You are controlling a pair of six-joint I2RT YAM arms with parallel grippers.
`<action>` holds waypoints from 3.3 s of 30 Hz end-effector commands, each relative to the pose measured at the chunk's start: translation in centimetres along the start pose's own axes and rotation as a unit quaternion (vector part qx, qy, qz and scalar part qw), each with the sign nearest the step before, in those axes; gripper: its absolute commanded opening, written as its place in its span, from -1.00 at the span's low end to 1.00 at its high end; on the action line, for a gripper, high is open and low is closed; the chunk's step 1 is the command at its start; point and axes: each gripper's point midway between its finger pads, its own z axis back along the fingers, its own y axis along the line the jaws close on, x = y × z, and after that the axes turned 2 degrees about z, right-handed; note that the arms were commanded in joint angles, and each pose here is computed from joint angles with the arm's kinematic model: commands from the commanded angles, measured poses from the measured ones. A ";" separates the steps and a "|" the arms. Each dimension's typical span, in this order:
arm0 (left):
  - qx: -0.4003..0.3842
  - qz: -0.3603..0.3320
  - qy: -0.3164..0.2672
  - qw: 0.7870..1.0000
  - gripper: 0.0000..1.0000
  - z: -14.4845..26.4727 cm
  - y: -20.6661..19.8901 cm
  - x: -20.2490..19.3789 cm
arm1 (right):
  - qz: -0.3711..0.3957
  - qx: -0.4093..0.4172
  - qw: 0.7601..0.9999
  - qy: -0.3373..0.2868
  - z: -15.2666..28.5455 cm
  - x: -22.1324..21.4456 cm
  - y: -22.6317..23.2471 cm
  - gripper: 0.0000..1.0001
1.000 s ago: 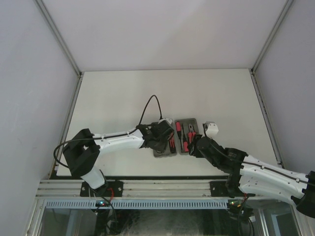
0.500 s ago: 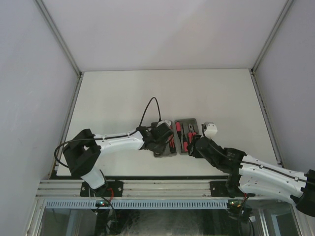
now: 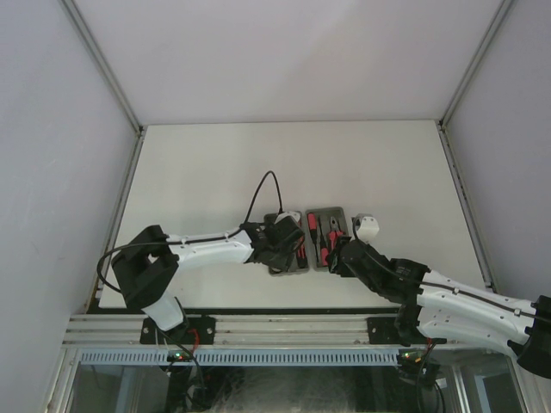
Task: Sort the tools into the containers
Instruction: Place the engineering item in the storage box, then adjust the engineering item in the storage box.
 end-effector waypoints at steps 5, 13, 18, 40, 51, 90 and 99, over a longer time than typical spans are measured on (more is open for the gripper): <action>0.002 0.010 -0.019 1.000 0.17 0.9 0.2 0.6 | -0.015 0.017 1.000 -0.015 0.0 0.7 1.1 -0.20; -0.027 0.025 -0.066 0.997 0.17 2.8 -0.3 2.3 | -0.019 0.018 1.000 -0.018 0.0 0.9 1.1 -0.20; -0.048 0.044 -0.103 0.993 0.12 4.0 -0.1 3.0 | -0.020 0.025 0.999 -0.019 0.0 1.0 1.5 -0.21; -0.087 0.096 -0.107 0.986 -0.41 3.5 1.4 0.8 | -0.055 0.143 0.986 0.067 -3.8 -0.7 9.5 -0.69; -0.102 0.110 -0.098 0.984 -0.48 2.7 1.7 1.7 | -0.082 0.163 0.978 0.099 -6.0 -1.1 11.2 -0.73; -0.072 0.086 -0.061 0.992 -0.70 0.9 2.1 0.7 | -0.092 0.172 0.970 0.147 -8.9 -2.7 12.0 -0.85; -0.064 0.083 -0.058 0.993 -0.73 0.7 2.4 0.6 | -0.066 0.146 0.975 0.156 -9.5 -3.2 11.8 -0.87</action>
